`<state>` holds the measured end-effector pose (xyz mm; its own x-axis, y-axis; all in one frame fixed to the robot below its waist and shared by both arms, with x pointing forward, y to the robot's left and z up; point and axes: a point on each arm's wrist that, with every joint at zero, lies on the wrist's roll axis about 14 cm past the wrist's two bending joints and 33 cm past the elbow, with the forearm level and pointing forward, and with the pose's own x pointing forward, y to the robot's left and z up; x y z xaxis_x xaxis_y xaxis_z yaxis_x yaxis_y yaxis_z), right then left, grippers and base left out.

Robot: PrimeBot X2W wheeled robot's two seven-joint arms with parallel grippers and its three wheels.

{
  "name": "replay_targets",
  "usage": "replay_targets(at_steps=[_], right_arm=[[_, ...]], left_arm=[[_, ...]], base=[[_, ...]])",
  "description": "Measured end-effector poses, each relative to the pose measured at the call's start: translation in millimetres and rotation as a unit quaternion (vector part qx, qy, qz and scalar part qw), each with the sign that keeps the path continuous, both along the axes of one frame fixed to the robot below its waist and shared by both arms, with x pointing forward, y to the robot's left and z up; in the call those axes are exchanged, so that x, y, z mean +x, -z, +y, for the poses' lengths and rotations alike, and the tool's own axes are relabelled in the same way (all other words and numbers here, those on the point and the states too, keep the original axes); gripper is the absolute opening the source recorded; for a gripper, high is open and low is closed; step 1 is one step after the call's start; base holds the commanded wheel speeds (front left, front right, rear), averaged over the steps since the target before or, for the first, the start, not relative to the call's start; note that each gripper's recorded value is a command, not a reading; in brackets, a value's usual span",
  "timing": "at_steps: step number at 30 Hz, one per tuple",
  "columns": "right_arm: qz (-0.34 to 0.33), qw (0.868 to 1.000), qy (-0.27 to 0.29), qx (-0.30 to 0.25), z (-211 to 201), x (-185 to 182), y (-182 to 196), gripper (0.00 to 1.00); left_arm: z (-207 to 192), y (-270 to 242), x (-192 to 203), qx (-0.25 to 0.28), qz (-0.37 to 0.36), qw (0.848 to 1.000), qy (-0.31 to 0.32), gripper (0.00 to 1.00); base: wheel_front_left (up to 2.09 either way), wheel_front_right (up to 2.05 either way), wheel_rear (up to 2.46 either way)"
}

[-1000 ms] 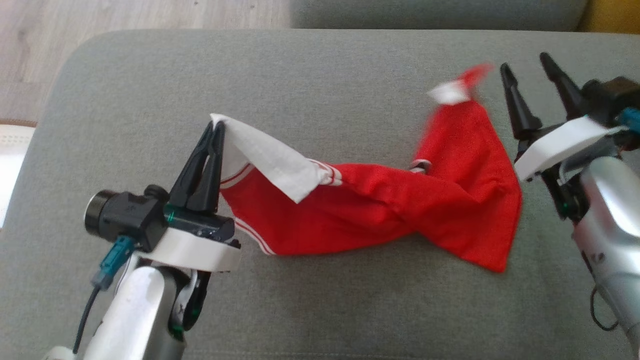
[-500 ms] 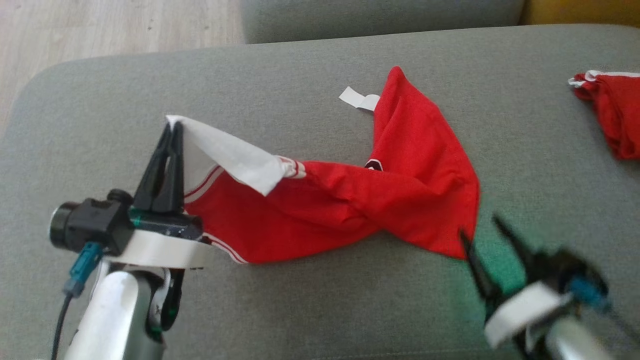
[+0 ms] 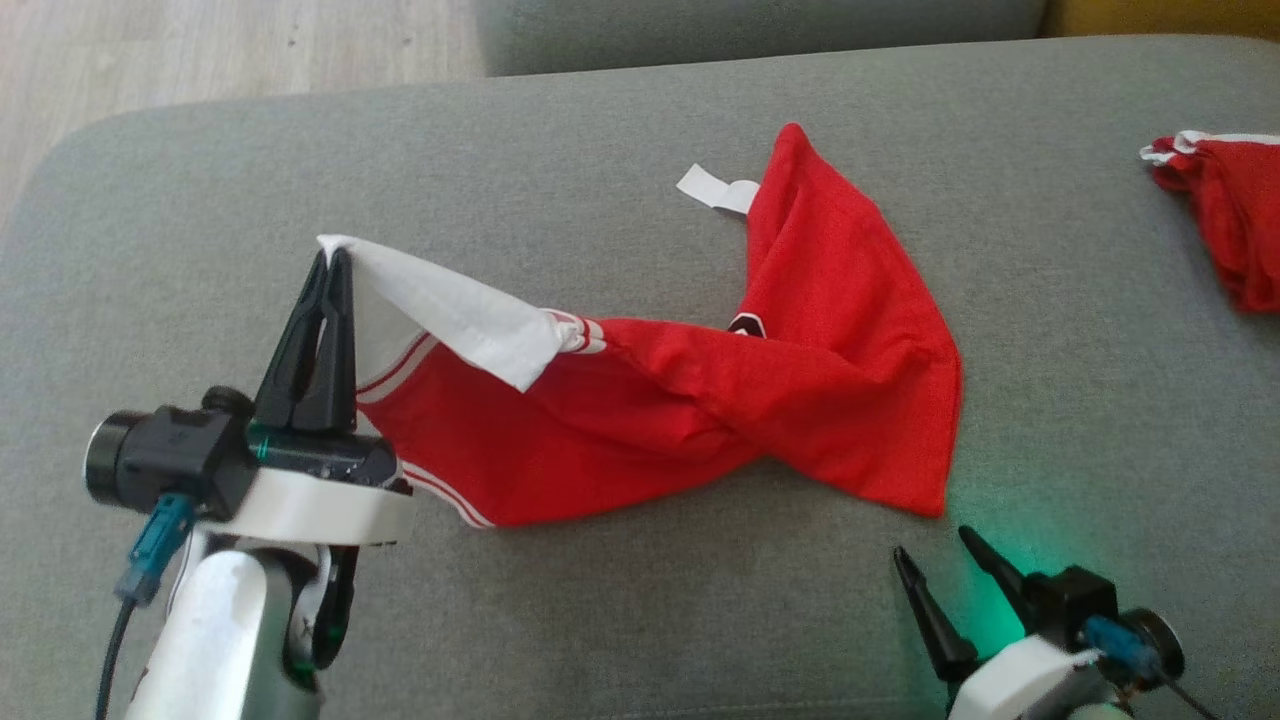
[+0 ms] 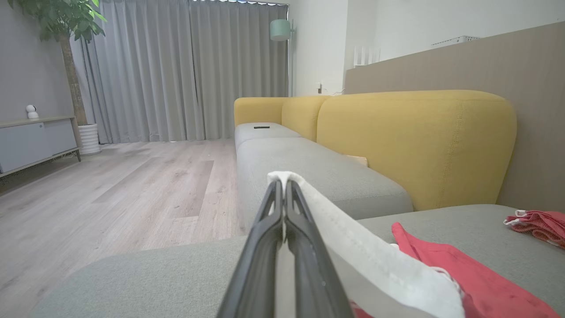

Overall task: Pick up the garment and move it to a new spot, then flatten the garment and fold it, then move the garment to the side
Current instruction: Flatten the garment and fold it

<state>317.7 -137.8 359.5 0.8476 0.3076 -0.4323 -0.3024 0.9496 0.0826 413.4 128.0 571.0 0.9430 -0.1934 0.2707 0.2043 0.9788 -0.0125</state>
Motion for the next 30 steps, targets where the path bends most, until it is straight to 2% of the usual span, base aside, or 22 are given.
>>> replay_targets(at_steps=[9,10,13,16,17,24,30], right_arm=[[-0.003,1.000,-0.001,-0.003,7,15,6,1.00],[-0.003,1.000,-0.001,-0.003,8,16,6,0.91],[-0.007,1.000,-0.004,-0.004,11,21,5,0.51],[-0.013,1.000,-0.002,-0.009,10,25,2,0.24],[-0.014,1.000,-0.001,-0.010,9,25,2,0.00],[-0.065,0.998,0.012,-0.016,0,37,-26,0.00],[-0.149,0.988,0.041,-0.008,-15,45,-76,0.00]], left_arm=[[6,6,0,0.003,0.008,1.000,-0.007,0.00],[6,7,0,0.003,0.009,1.000,-0.008,0.00],[7,8,0,0.003,0.011,1.000,-0.008,0.00],[7,8,1,0.003,0.011,1.000,-0.007,0.00],[7,8,1,0.003,0.011,1.000,-0.007,0.00],[10,1,0,0.003,0.002,1.000,-0.012,0.00],[10,-13,-7,0.008,-0.018,1.000,-0.011,0.00]], base=[[0.00,0.00,0.00],[0.00,0.00,0.00],[0.00,0.00,0.00],[0.00,0.00,0.00],[0.00,0.00,0.00],[0.00,0.00,0.00],[0.00,0.00,0.00]])
